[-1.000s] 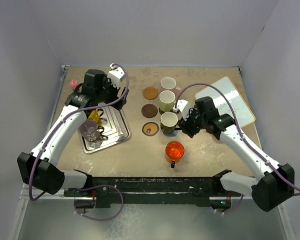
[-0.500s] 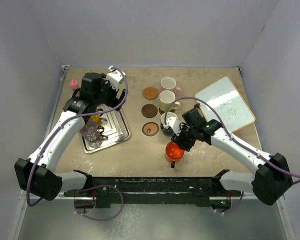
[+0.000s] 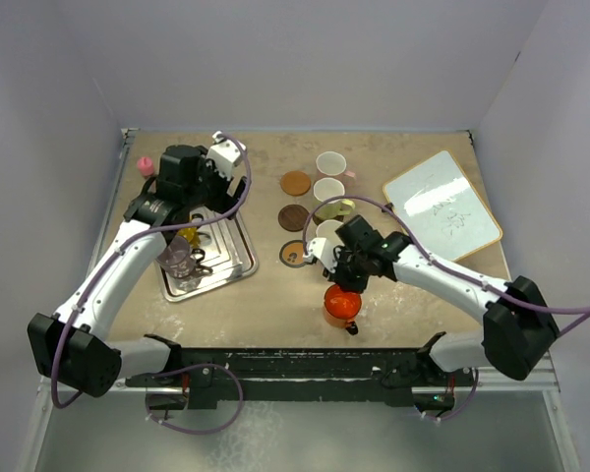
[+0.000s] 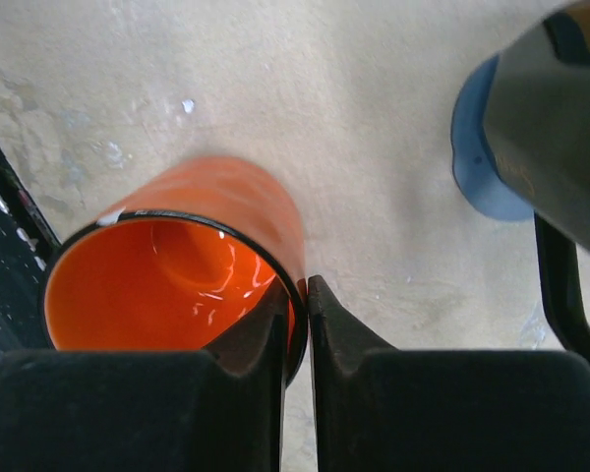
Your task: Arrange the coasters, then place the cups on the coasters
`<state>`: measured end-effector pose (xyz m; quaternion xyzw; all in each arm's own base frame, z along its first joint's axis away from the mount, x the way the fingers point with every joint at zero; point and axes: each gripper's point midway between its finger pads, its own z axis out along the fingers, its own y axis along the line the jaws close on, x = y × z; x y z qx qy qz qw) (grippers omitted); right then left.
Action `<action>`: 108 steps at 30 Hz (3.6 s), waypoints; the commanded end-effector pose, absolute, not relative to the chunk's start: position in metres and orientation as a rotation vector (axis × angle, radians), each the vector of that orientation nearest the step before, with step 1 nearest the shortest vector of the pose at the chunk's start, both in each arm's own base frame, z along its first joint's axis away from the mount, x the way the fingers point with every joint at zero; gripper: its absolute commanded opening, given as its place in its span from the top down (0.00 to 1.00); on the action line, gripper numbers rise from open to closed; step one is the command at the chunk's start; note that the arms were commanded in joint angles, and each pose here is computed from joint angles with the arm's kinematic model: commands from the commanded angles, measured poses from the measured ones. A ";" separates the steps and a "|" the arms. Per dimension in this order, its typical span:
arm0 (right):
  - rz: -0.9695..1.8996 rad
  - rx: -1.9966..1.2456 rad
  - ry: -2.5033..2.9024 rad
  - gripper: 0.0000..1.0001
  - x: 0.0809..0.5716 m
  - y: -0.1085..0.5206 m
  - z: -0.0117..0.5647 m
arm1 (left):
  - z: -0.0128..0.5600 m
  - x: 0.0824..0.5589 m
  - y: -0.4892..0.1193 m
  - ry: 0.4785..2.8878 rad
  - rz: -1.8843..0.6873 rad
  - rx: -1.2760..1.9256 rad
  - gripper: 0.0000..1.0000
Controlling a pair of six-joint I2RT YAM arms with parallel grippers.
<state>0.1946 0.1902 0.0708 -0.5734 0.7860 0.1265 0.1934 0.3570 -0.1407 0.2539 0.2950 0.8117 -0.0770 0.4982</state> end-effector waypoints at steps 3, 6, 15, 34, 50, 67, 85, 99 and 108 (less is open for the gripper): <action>0.430 -1.717 2.042 0.90 0.200 0.237 0.085 | 0.276 0.358 -0.132 1.873 -0.128 0.705 0.15; 0.436 -1.765 1.987 0.90 0.200 0.251 0.087 | 0.275 0.357 -0.130 1.868 -0.112 0.709 0.15; 0.430 -1.818 1.832 0.85 0.211 0.289 0.109 | 0.274 0.354 -0.119 1.857 -0.069 0.681 0.14; 0.288 -1.716 2.089 0.54 0.187 0.228 0.086 | 0.266 0.353 -0.117 1.846 -0.061 0.691 0.14; 0.303 -1.696 2.174 0.81 0.199 0.246 0.078 | 0.261 0.353 -0.115 1.847 -0.057 0.687 0.14; 0.400 -1.578 2.004 1.00 0.229 0.293 0.150 | 0.266 0.355 -0.100 1.859 -0.045 0.564 0.12; 0.318 -1.085 1.919 1.00 0.339 0.314 0.254 | 0.277 0.365 -0.080 1.880 -0.074 0.340 0.11; 0.180 -0.813 1.979 1.00 0.418 0.304 0.272 | 0.267 0.353 -0.131 1.878 -0.396 0.470 0.19; 0.144 -0.589 1.975 1.00 0.433 0.294 0.286 | 0.284 0.363 -0.181 1.852 -0.642 0.478 0.22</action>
